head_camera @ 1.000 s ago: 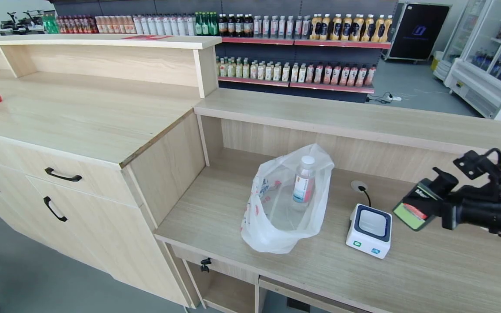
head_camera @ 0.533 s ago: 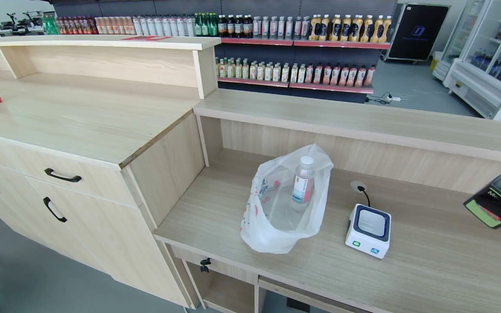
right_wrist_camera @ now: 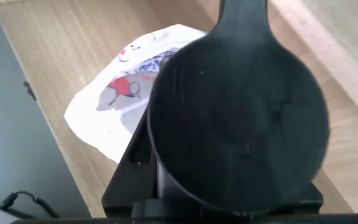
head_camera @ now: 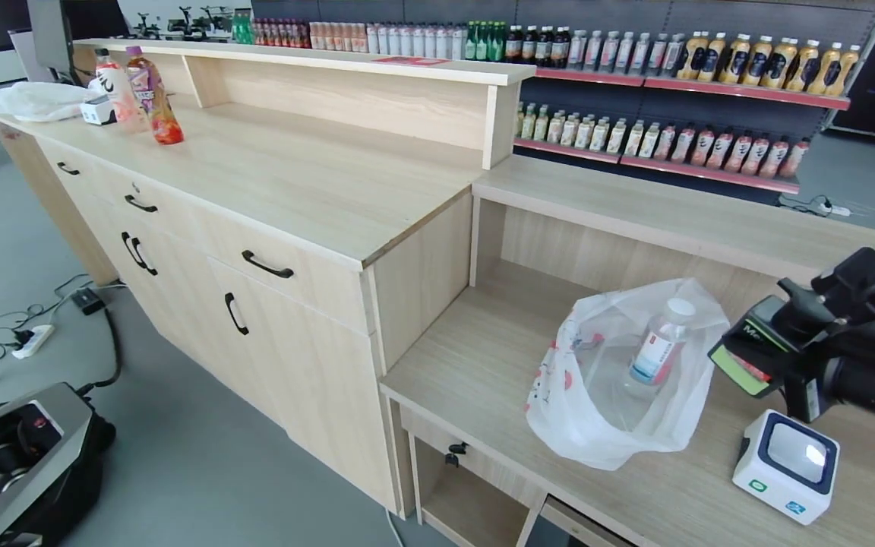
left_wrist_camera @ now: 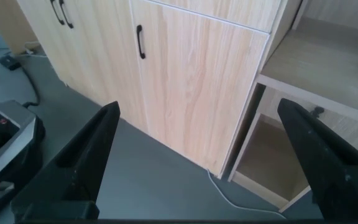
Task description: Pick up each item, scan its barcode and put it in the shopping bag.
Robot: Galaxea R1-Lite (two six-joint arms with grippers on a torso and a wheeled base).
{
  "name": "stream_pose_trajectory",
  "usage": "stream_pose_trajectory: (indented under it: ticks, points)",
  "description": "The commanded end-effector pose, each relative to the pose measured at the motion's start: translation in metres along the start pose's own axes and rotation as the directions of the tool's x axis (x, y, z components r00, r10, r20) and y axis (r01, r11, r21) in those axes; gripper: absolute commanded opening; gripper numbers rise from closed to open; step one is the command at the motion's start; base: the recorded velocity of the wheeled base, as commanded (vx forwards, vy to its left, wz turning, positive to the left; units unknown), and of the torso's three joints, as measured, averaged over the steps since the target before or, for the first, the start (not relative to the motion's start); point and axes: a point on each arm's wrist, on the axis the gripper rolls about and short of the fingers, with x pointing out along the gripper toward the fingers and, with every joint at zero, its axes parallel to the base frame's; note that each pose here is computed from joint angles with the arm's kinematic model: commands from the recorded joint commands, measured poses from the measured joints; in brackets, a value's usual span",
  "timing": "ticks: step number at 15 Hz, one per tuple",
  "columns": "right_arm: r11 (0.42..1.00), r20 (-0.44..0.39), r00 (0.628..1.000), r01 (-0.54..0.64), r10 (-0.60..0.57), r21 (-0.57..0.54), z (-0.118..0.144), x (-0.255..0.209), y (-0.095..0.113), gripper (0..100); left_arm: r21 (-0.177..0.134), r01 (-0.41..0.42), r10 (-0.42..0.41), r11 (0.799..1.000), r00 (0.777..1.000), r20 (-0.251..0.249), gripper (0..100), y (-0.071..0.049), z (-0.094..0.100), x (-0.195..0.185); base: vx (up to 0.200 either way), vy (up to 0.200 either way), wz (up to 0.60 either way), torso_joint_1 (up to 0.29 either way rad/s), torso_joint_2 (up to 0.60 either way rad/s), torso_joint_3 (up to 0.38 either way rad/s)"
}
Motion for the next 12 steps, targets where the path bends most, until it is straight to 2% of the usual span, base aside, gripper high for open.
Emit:
stream_pose_trajectory:
  ticks: [1, 6, 12]
  points:
    - [0.994, -0.102, 0.989, -0.108, 0.110, 0.024, -0.020, 0.038, 0.015, 0, 0.000, 0.002, -0.002, 1.000, 1.000, 0.001, 100, 0.000, 0.000, 0.000, 0.000, 0.000, 0.00, 0.000, 0.00, 0.000]
    - [0.953, -0.122, 0.948, -0.282, 0.294, 0.108, -0.065, 0.085, 0.014, 0, 0.000, 0.000, 0.000, 1.000, 1.000, 0.001, 100, 0.000, 0.000, 0.000, 0.000, 0.000, 0.00, 0.000, 0.00, 0.000]
    - [0.956, -0.073, 0.955, -0.283, 0.288, 0.075, -0.093, 0.130, 0.014, 0, 0.000, 0.000, 0.000, 1.000, 1.000, 0.001, 100, 0.000, 0.000, 0.000, 0.000, 0.000, 0.00, 0.000, 0.00, 0.000]
